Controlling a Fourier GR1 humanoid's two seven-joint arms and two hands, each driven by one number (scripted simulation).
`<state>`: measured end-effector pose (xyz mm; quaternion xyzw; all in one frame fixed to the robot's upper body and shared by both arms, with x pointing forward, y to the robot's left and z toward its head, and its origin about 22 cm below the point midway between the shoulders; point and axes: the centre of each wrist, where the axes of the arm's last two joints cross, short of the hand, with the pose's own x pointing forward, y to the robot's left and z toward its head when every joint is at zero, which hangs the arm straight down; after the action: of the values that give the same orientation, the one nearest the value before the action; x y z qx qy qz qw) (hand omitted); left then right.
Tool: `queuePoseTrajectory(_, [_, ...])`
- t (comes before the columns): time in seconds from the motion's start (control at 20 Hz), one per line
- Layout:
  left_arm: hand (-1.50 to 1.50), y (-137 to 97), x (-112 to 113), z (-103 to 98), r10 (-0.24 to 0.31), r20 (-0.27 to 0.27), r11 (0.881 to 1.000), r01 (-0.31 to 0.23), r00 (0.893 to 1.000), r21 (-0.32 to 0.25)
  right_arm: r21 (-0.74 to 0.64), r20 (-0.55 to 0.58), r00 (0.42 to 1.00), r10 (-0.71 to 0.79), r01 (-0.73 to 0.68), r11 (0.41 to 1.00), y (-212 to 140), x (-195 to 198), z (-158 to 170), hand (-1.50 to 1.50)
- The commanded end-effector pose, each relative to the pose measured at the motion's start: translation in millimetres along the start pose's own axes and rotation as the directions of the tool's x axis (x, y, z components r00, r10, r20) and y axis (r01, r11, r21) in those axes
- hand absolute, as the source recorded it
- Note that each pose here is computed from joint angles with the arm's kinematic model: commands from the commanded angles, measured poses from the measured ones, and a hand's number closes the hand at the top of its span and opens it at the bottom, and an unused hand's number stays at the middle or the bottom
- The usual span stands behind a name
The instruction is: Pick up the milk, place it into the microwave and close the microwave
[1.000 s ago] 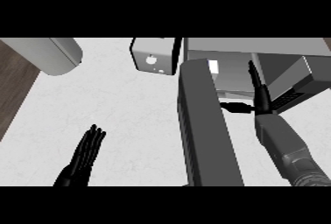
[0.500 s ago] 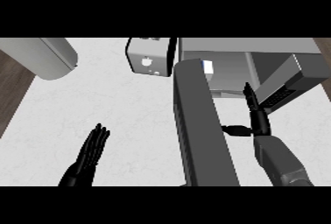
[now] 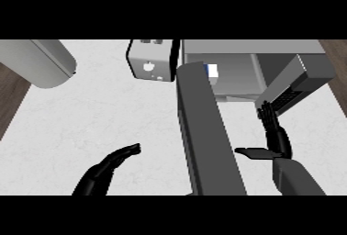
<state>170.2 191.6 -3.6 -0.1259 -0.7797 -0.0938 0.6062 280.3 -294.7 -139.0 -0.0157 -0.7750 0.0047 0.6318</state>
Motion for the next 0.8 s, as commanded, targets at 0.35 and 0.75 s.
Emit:
queuePoseTrajectory(0.35, [1.5,-13,-21,-4,-0.18,-0.098,0.969,0.159,0.979,-0.191,0.039,0.125,0.982,-0.143,0.139,0.989,-46,4,44,-1.5])
queuePoseTrajectory(0.75, [1.5,-41,-48,-16,-0.263,-0.132,0.894,0.19,0.956,-0.406,0.048,0.149,0.982,-0.118,0.112,0.993,-67,31,58,-1.5])
